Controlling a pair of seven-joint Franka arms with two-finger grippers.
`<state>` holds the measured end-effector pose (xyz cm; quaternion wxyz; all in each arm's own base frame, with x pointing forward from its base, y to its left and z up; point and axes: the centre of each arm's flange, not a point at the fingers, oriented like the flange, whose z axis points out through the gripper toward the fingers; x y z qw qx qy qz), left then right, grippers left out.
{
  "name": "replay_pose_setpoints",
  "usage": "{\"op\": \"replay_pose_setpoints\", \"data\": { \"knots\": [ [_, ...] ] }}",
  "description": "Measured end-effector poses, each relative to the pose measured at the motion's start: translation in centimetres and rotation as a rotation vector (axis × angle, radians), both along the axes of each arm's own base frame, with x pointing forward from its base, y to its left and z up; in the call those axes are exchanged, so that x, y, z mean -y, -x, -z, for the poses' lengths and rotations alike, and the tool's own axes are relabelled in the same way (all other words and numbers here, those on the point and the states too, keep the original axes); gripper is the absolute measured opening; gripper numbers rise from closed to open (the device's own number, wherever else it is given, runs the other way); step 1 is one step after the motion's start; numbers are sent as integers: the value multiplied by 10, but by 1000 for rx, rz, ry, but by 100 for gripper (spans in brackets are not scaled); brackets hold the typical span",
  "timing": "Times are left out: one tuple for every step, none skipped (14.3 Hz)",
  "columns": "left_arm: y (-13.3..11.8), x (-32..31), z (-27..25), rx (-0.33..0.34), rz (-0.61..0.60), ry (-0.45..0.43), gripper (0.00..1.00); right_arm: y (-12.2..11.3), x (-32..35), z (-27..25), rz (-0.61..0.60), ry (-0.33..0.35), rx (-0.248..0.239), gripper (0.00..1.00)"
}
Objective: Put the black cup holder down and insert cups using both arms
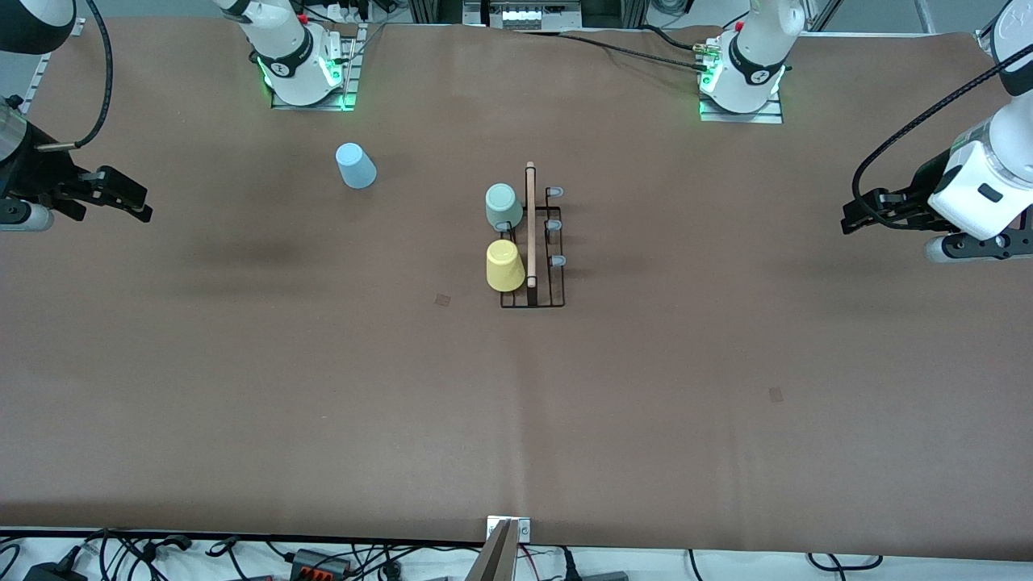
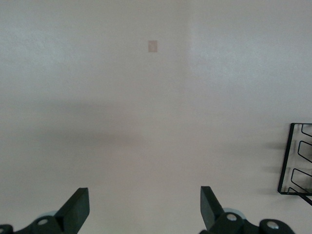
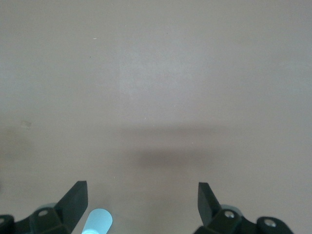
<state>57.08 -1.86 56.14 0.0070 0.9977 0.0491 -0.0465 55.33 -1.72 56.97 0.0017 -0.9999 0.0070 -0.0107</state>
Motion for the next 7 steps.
{"op": "replay_pose_setpoints", "data": {
  "knots": [
    [0, 0, 0, -1, 0, 0, 100, 0, 0, 0, 0, 0, -1, 100],
    [0, 0, 0, -1, 0, 0, 100, 1, 0, -1, 0, 0, -2, 100],
    [0, 0, 0, -1, 0, 0, 100, 1, 0, -2, 0, 0, -1, 100],
    [0, 0, 0, -1, 0, 0, 100, 2, 0, -2, 0, 0, -1, 100],
    [0, 0, 0, -1, 0, 0, 100, 2, 0, -3, 0, 0, 0, 100],
    [0, 0, 0, -1, 0, 0, 100, 2, 0, -3, 0, 0, 0, 100],
    [0, 0, 0, -2, 0, 0, 100, 2, 0, -3, 0, 0, 0, 100]
  ]
}}
